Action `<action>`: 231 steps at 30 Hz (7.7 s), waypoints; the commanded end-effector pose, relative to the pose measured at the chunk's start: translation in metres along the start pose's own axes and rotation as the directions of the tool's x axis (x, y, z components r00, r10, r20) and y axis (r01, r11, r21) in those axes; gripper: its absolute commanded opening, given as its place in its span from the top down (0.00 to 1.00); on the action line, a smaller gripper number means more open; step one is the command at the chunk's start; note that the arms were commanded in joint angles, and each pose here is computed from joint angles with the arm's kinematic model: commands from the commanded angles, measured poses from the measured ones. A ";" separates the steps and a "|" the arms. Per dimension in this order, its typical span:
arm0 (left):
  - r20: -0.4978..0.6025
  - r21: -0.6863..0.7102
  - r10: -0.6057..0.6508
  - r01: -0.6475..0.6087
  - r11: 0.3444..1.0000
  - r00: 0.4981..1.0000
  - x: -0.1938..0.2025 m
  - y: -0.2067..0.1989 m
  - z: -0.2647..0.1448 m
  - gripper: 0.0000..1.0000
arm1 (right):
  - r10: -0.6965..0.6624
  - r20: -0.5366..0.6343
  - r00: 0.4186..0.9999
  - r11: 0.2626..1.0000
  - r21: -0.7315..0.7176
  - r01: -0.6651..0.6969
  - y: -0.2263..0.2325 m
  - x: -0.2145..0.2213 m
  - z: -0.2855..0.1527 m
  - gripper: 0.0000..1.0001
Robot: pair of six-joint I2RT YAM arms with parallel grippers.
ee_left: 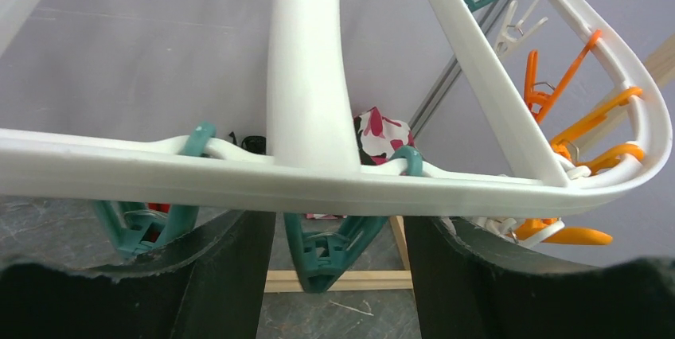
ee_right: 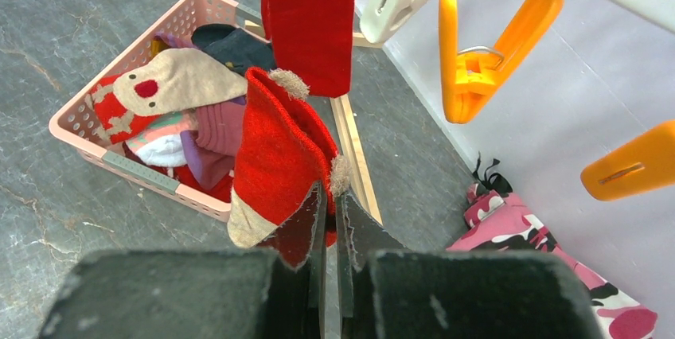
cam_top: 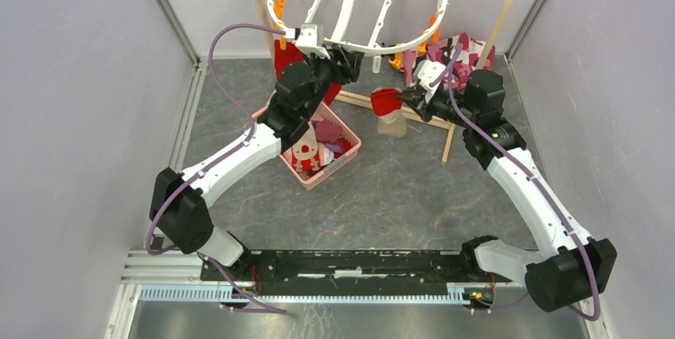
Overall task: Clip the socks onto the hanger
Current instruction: Open the clamp at the hanger, then clamp the sock onto the hanger.
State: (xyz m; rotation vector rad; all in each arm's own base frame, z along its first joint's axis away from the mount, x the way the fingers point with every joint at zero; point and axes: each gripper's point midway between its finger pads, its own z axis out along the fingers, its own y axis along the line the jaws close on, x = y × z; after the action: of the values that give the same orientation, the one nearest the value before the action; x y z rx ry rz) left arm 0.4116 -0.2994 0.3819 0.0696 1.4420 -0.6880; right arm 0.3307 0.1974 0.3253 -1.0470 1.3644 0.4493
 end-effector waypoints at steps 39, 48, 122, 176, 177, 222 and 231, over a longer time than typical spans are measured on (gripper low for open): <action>0.153 0.095 -0.054 0.040 0.995 0.987 -0.062 -0.025 0.001 0.47 | 0.006 0.029 1.000 1.000 0.011 -0.007 -0.001 -0.003 -0.005 1.00; 0.159 0.102 -0.079 0.063 0.993 0.984 -0.069 -0.029 0.000 0.65 | 0.007 0.030 1.000 1.000 0.007 -0.008 0.001 -0.002 -0.006 1.00; 0.091 -0.062 -0.434 0.440 0.896 0.896 -0.059 -0.017 0.013 0.98 | -0.081 -0.059 0.995 0.945 0.313 0.096 -0.014 -0.052 0.083 1.00; 0.023 0.107 -0.418 0.414 0.904 0.908 -0.050 -0.044 0.006 0.98 | 0.193 0.191 0.962 0.981 -0.047 -0.187 -0.033 -0.072 0.091 1.00; 0.025 0.110 -0.418 0.413 0.904 0.908 -0.051 -0.045 0.006 0.98 | 0.197 0.192 0.962 0.980 -0.050 -0.191 -0.032 -0.073 0.091 1.00; 0.005 0.243 -0.286 0.276 0.930 0.958 -0.049 -0.060 -0.001 0.98 | 0.306 0.141 0.942 0.944 -0.175 -0.280 -0.036 -0.071 0.072 1.00; -0.014 0.261 -0.276 0.270 0.927 0.961 -0.043 -0.062 -0.001 0.98 | 0.327 0.147 0.934 0.935 -0.192 -0.297 -0.035 -0.073 0.071 1.00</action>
State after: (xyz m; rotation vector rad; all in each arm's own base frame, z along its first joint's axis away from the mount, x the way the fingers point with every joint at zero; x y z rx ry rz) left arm 0.3946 -0.3330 0.4139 -0.0128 1.4505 -1.0821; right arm 0.3870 0.2590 0.3666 -0.9027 1.4260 0.8761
